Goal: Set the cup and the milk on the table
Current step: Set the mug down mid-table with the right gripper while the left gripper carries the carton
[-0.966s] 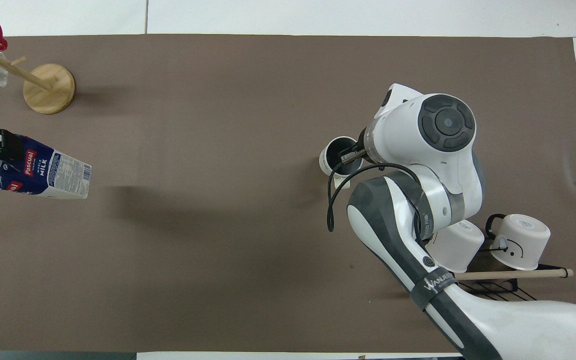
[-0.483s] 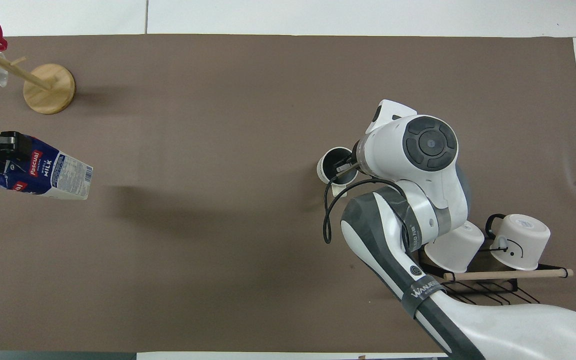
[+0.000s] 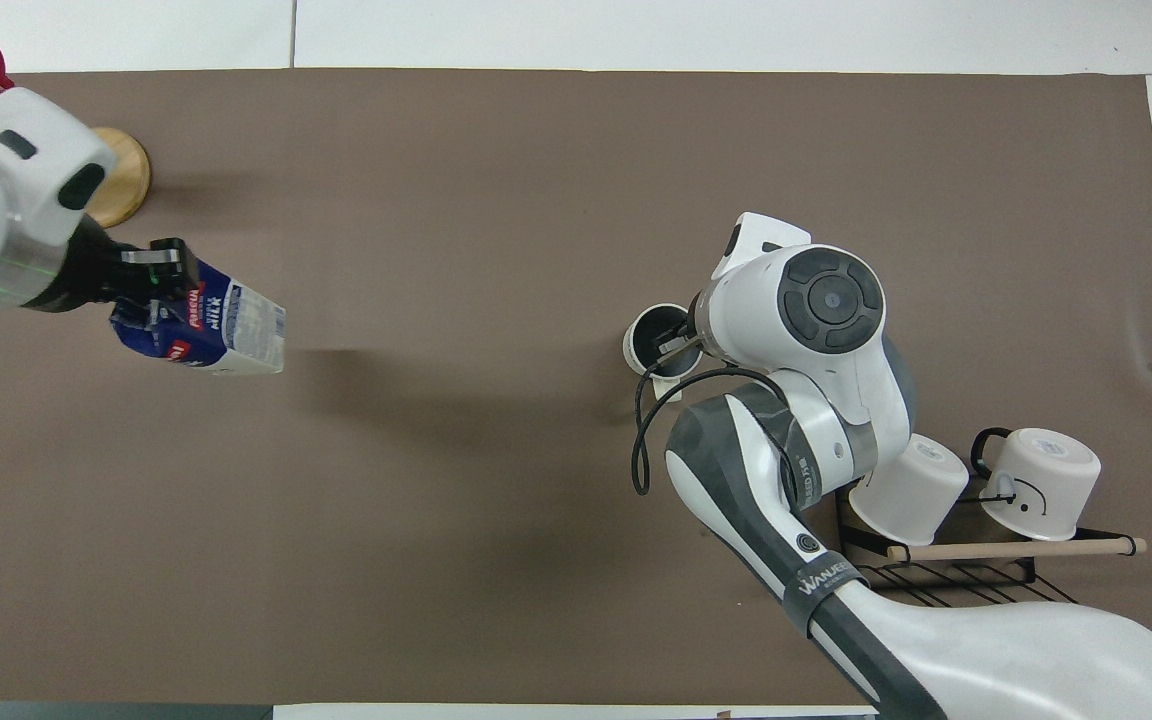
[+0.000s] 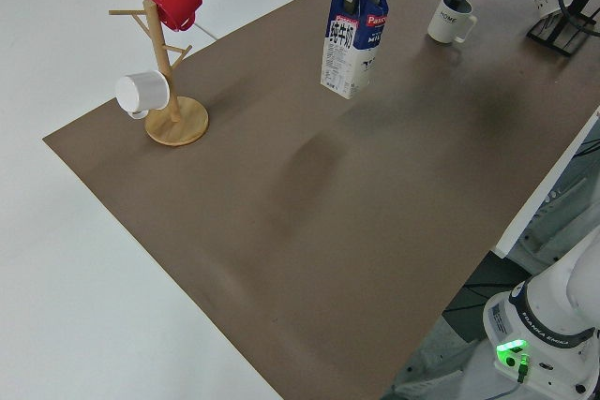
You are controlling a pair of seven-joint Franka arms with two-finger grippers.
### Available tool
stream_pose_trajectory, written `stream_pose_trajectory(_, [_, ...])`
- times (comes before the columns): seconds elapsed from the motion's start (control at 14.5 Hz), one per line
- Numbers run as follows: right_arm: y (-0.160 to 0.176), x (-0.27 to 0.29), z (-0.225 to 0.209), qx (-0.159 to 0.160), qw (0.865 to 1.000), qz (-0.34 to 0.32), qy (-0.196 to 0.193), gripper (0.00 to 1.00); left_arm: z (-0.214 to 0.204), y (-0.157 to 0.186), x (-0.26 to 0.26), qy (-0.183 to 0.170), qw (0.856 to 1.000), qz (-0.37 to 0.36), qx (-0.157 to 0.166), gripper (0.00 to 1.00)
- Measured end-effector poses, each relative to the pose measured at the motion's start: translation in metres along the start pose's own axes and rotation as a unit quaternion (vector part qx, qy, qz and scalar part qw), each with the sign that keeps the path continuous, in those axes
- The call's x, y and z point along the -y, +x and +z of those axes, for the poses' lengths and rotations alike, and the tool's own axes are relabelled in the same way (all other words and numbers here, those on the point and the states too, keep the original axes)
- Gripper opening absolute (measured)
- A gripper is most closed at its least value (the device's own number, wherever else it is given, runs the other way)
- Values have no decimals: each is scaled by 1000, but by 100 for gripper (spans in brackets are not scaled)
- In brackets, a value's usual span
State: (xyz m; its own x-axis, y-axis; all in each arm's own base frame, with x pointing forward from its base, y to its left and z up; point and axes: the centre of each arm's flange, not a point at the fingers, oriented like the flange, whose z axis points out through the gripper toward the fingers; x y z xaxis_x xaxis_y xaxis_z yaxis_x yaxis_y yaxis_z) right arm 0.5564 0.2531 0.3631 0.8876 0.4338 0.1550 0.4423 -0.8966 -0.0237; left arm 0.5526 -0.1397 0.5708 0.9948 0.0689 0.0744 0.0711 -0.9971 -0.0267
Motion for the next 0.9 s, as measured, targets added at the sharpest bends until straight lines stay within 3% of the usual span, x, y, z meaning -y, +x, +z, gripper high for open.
stream_pose_trajectory(0.14, [0, 0, 0, 0, 1000, 0, 0, 10, 17, -8, -54, 4, 1000, -9, -2, 40])
stream_pose_trajectory(0.41, [6, -10, -10, -9, 1000, 22, -2, 52, 51, -36, -155, 17, 999, -29, -23, 40])
stream_pose_trajectory(0.69, [25, -64, -88, -2, 993, 120, -10, 96, 70, -56, -226, 10, 999, -42, -25, 40])
stream_pose_trajectory(0.9, [13, -136, -163, -18, 980, 193, -33, 100, 78, -74, -275, 4, 999, -40, -27, 40])
